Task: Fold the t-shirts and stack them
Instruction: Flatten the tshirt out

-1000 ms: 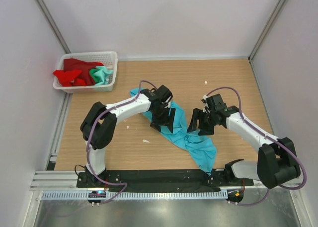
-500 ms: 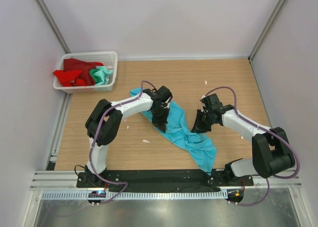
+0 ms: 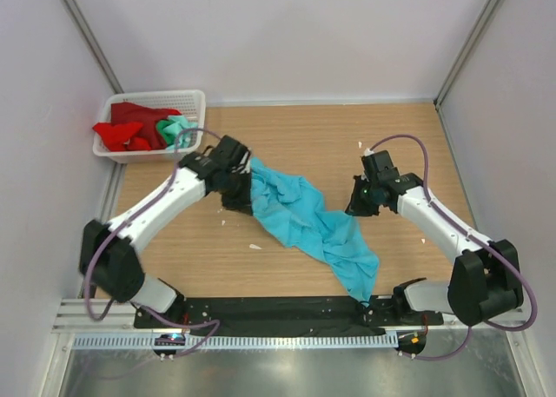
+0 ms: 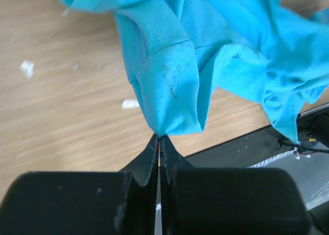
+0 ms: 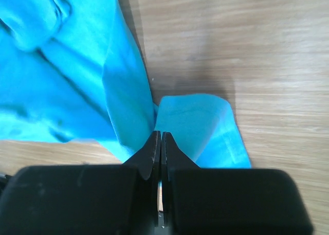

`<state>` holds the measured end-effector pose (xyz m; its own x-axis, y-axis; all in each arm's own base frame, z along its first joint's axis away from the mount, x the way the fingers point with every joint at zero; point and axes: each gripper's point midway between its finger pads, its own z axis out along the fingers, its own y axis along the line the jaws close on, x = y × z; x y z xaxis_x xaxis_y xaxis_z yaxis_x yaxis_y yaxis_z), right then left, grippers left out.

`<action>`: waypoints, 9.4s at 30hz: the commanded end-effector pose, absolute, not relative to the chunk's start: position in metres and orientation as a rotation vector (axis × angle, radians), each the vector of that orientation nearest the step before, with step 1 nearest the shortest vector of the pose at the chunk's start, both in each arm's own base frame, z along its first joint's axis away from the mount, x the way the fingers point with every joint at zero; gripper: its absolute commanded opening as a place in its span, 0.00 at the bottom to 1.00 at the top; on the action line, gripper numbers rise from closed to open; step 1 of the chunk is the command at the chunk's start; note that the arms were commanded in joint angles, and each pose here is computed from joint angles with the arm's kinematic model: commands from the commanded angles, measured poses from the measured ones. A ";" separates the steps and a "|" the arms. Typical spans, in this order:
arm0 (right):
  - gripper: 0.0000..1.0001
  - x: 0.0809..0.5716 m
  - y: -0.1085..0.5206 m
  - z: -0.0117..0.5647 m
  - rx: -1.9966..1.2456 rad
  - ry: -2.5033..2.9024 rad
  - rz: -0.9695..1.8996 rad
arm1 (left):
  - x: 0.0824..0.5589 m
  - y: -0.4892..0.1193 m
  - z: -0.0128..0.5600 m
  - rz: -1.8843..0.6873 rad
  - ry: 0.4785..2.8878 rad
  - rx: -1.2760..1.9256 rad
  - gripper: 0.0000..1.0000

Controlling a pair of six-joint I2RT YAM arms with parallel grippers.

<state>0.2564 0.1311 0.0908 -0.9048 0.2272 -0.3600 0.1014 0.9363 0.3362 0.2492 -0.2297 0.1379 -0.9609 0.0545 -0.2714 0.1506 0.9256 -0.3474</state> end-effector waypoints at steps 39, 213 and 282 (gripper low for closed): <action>0.61 0.265 0.137 0.083 0.161 2.652 0.304 | 0.258 -0.169 0.124 -0.484 2.784 -0.148 0.47; 0.39 0.259 0.040 0.105 0.522 2.688 0.206 | 0.284 -0.075 0.046 -0.284 2.854 -0.539 0.17; 0.38 0.258 0.050 0.089 0.618 2.712 0.275 | 0.256 -0.089 0.027 -0.446 2.881 -0.653 0.00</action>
<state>0.2524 0.0469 0.0869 -0.8561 0.4343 -0.2802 0.3773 0.8956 0.2356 0.2480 -0.0874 0.0252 -0.8941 -0.4424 -0.0702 -0.4048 0.8652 -0.2961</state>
